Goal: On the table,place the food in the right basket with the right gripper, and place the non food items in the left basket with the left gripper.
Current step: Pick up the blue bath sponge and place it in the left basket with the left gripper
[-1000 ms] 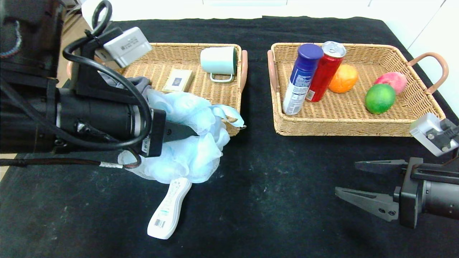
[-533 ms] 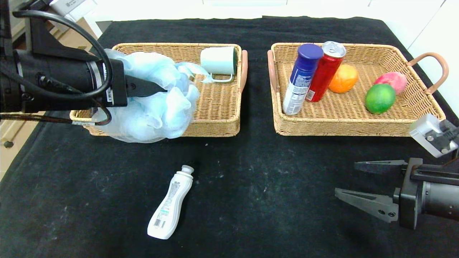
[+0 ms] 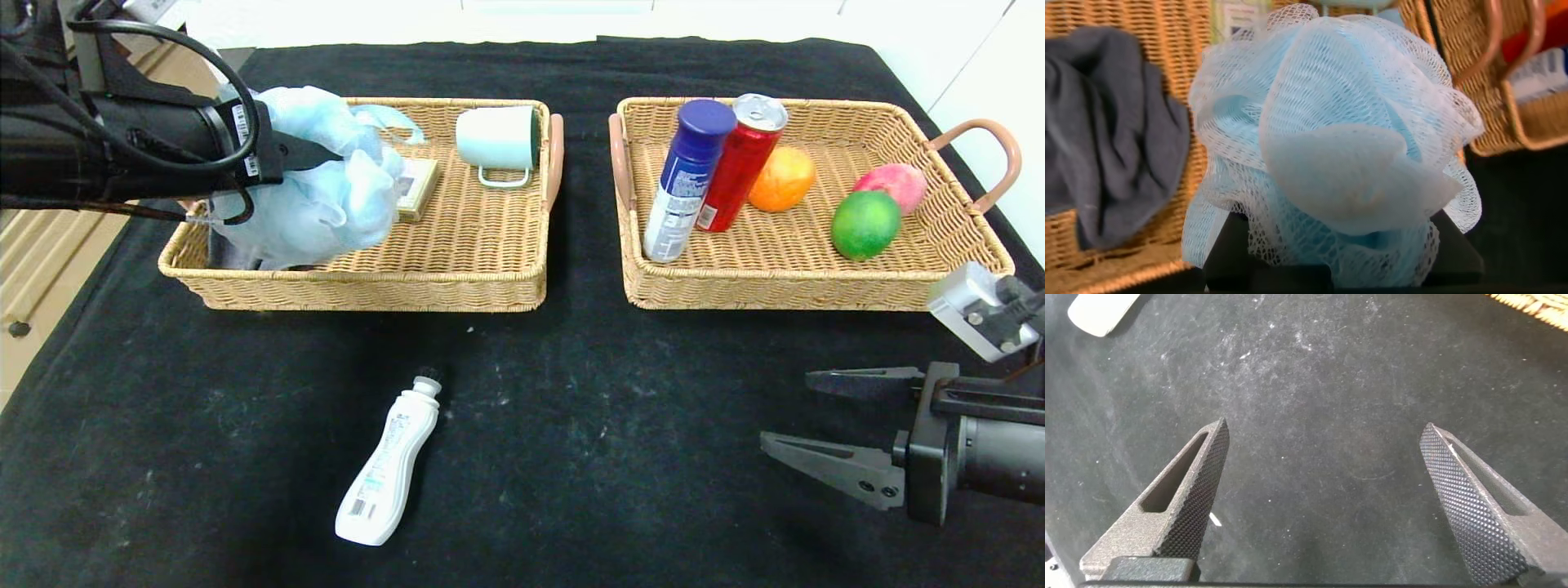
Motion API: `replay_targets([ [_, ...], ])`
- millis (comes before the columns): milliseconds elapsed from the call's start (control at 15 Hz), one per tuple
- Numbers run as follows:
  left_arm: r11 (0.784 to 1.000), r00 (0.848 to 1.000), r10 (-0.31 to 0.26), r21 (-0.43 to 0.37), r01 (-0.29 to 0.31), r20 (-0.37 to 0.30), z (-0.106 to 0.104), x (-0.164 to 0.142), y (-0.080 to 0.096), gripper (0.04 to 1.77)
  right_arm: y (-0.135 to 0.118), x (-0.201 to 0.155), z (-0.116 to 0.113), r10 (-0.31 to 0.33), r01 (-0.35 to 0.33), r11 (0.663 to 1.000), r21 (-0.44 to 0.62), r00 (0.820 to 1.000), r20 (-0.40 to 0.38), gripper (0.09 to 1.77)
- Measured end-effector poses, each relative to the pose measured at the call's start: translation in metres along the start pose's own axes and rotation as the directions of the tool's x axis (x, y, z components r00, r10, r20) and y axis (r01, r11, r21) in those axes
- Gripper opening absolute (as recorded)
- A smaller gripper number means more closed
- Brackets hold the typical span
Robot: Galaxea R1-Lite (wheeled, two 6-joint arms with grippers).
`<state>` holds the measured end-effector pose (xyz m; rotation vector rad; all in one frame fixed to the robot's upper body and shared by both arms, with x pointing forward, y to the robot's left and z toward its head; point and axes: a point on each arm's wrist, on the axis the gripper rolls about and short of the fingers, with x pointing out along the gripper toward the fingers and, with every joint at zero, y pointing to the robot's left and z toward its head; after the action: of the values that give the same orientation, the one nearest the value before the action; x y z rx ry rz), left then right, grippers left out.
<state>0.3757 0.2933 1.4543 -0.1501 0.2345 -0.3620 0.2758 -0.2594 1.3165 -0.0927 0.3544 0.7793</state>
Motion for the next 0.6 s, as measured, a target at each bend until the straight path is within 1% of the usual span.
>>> replay_targets([
  [267, 0.998, 0.997, 0.056, -0.006, -0.056, 0.047, 0.011, 0.023, 0.023, 0.65, 0.000, 0.001, -0.001, 0.002, -0.002, 1.000, 0.001, 1.000, -0.004, 1.71],
  [467, 0.998, 0.996, 0.065, -0.006, -0.065, 0.056, 0.013, 0.035, 0.031, 0.65, -0.001, 0.001, 0.000, -0.001, 0.001, 1.000, 0.000, 1.000, -0.001, 1.71],
  [600, 0.998, 0.994, 0.067, 0.002, -0.067, 0.085, 0.016, 0.043, 0.033, 0.65, -0.001, 0.001, 0.000, -0.001, 0.001, 1.000, 0.000, 1.000, -0.001, 1.71],
])
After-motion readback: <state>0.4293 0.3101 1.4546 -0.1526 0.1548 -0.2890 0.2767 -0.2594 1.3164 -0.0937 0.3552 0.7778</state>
